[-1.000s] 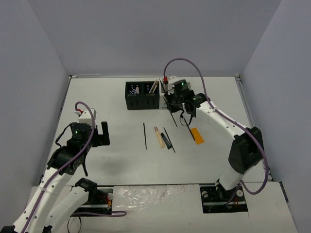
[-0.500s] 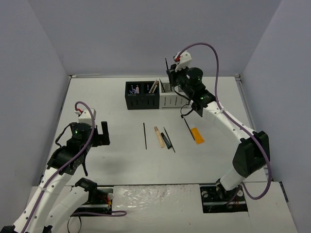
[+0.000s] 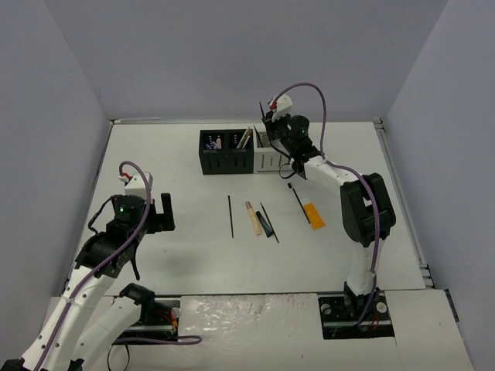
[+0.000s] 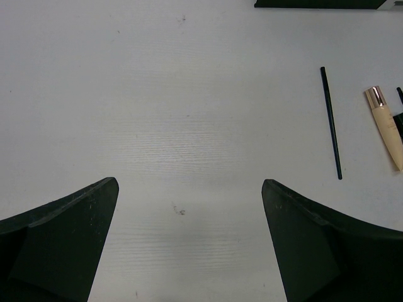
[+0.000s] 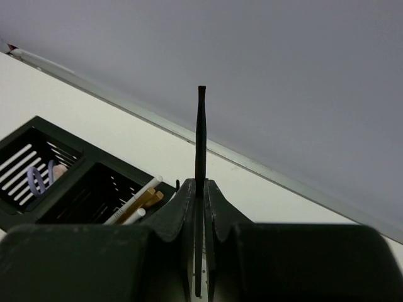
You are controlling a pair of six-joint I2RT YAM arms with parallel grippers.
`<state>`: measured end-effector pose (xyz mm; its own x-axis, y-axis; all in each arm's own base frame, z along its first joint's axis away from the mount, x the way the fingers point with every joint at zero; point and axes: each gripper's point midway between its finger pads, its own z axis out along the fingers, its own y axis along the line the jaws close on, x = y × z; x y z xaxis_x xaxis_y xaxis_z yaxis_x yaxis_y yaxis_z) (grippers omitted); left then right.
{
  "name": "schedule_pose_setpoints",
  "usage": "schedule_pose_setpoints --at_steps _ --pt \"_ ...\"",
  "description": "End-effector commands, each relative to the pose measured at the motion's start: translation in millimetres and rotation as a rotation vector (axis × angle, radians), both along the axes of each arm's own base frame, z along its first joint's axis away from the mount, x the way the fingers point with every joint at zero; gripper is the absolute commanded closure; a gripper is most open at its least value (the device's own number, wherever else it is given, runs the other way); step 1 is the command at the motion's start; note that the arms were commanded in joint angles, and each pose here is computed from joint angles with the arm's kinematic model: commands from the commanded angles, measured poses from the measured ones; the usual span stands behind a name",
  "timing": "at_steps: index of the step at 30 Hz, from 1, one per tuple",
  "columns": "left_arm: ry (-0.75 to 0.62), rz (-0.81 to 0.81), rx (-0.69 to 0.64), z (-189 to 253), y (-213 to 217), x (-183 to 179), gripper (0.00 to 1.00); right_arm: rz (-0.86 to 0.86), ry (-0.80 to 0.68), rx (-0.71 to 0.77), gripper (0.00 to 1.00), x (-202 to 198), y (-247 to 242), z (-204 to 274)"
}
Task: Organize the makeup
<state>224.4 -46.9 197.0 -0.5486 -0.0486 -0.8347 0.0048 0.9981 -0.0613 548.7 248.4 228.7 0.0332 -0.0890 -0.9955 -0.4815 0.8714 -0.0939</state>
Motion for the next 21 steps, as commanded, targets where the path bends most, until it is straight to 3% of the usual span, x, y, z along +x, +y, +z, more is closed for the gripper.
schedule_pose_setpoints --at_steps 1,10,21 --pt "-0.044 -0.001 -0.005 12.2 -1.4 10.5 0.03 0.021 -0.189 0.025 1.00 7.7 2.5 51.4" --pt "-0.047 0.002 -0.008 12.7 -0.4 10.7 0.03 0.031 -0.108 -0.022 0.94 -1.7 -0.3 18.5" --pt "-0.059 -0.001 -0.016 15.8 -1.0 10.3 0.03 0.012 -0.035 -0.025 0.64 -38.4 -17.7 40.0"
